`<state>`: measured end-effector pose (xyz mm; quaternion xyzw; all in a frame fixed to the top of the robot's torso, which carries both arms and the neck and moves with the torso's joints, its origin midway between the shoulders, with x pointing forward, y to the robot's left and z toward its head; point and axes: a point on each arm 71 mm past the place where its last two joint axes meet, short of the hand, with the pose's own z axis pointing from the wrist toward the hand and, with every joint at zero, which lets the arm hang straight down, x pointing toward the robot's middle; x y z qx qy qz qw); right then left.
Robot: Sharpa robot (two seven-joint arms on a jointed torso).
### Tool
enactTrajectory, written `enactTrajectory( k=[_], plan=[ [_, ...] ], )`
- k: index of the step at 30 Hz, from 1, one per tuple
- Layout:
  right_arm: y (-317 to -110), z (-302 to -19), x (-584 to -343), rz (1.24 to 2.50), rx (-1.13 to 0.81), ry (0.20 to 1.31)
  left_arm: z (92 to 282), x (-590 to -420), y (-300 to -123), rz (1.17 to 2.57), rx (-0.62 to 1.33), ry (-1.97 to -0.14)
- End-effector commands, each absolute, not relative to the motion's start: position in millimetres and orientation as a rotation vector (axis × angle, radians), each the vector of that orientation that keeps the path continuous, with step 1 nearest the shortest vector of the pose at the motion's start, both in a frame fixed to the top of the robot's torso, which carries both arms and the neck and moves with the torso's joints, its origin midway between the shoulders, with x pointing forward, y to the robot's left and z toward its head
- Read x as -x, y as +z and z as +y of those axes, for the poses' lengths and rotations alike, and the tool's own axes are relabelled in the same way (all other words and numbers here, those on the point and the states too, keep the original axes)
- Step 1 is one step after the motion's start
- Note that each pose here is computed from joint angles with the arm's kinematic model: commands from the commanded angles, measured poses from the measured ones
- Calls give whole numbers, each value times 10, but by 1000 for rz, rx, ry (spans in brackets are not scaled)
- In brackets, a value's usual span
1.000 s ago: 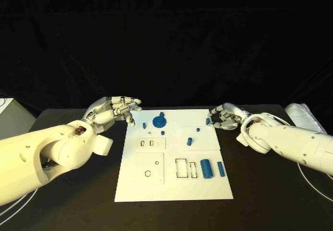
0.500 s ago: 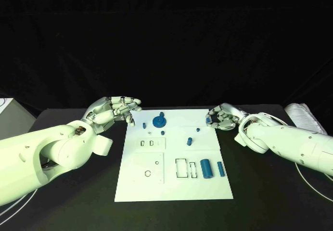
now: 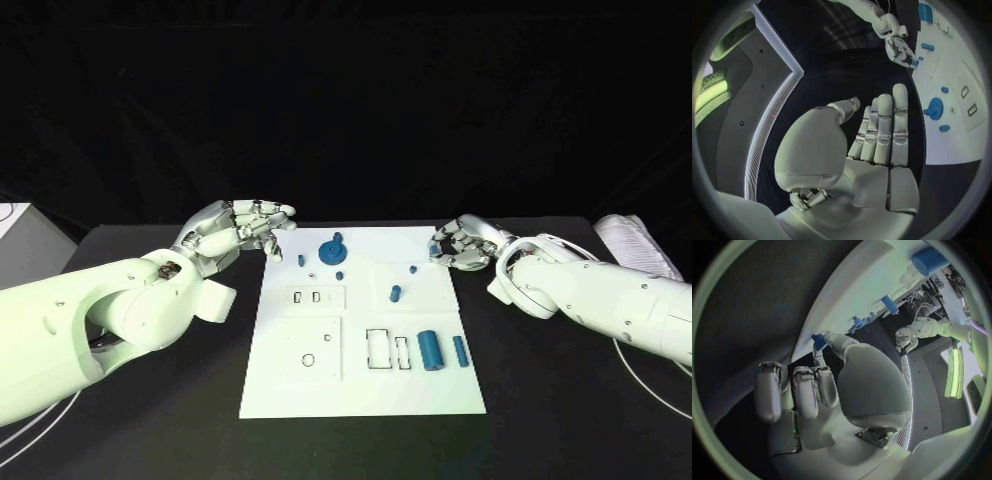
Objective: Assemble the parts on the task board
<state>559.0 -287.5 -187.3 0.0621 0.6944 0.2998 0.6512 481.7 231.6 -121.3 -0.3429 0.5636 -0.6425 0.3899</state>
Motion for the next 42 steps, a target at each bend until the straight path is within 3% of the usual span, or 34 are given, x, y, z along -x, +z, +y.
enactTrajectory(
  k=[1,15,21,30,42],
  plan=[
    [-1879,-2877,-5590,1576,-133,667,2294,-4805,-1203,1435,853,-1657],
    [-1819,-2869,-5571,1498,-149,643,2300,-4808,-1204,1435,854,-1655],
    [-1664,-2737,-5501,1441,-185,648,2308,-4815,-1206,1434,855,-1651],
    [-1433,-2170,-5300,1390,-215,714,2299,-4836,-1215,1436,859,-1644],
    [-1471,-1202,-5020,1441,-143,814,2224,-4874,-1247,1453,874,-1622]
  ],
)
